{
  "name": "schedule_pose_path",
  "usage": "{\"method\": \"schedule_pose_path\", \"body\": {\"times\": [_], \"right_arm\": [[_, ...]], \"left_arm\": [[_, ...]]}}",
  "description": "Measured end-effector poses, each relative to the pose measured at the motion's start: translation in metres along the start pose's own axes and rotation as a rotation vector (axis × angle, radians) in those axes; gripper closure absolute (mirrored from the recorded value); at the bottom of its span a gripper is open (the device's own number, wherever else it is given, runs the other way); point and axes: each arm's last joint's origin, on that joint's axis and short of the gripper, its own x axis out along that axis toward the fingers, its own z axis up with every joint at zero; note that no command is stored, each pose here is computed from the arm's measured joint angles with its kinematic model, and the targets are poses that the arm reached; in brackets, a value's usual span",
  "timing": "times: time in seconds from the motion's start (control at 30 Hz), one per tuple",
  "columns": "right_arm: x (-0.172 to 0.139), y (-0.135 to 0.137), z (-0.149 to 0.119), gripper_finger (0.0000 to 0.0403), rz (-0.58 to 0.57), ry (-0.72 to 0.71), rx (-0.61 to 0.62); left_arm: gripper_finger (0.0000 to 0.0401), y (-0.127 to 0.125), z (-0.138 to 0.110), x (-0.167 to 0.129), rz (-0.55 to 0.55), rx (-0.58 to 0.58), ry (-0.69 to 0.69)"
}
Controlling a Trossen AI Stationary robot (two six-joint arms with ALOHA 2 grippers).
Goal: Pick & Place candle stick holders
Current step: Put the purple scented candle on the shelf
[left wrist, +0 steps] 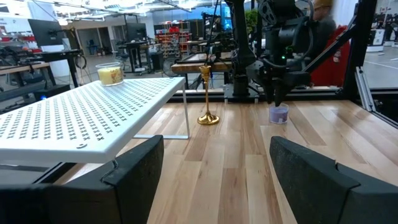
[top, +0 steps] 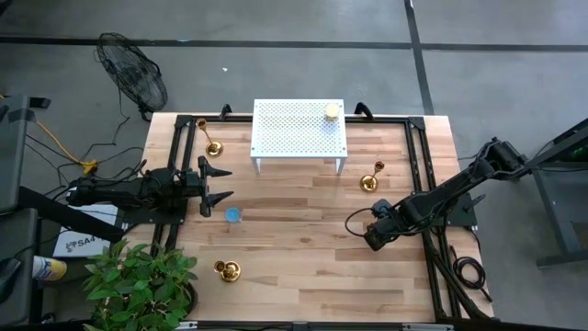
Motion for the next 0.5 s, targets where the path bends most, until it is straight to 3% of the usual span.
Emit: {"method": "schedule_pose_path", "body": {"times": [0.5], "right_arm": [[0.0, -0.0006, 0.0, 0.0267, -0.006, -0.002, 0.048]], "left_arm": [[0.0112, 0.0, -0.0001, 0.0, 0.0, 0.0, 0.0]]}}
